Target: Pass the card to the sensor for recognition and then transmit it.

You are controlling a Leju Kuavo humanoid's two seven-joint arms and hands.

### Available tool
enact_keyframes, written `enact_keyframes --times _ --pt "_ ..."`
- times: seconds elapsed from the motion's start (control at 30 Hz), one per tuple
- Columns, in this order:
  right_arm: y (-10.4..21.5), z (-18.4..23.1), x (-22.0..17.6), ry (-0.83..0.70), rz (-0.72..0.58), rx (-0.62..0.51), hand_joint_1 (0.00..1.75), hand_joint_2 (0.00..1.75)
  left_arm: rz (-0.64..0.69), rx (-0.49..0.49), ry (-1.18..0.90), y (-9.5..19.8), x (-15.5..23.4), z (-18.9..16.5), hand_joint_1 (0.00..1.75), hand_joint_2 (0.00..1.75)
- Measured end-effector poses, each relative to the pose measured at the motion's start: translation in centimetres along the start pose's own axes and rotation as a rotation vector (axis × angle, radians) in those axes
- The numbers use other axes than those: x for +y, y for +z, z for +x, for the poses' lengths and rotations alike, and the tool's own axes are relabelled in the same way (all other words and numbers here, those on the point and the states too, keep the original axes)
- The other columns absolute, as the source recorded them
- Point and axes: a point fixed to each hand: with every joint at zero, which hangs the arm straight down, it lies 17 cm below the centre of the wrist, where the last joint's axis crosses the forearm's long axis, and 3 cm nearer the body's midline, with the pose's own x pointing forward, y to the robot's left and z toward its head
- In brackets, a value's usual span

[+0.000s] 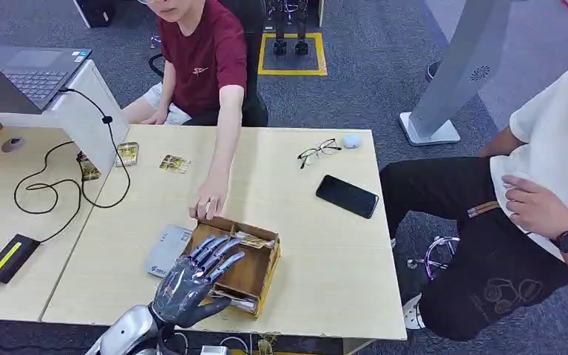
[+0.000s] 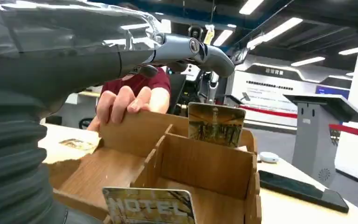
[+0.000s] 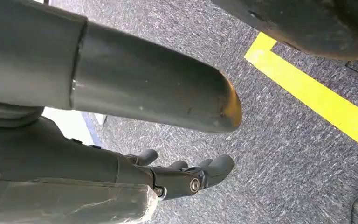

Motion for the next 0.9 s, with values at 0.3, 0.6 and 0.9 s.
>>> enact_keyframes --times 0.3,0.6,0.9 --pt "0.0 -0.07 0.01 0.0 0.001 0.004 0.0 0.0 0.001 -0.004 -0.007 -0.07 0.08 -0.02 0.0 1.75" --pt "0.01 -0.1 0.03 0.0 0.001 0.005 0.0 0.0 0.001 -0.004 -0.01 0.0 0.09 -0.09 0.0 1.75" --pt "0.0 -0.11 -0.01 0.0 -0.001 0.003 0.0 0.0 -0.012 -0.012 -0.012 0.11 -0.12 -0.03 0.0 1.75"
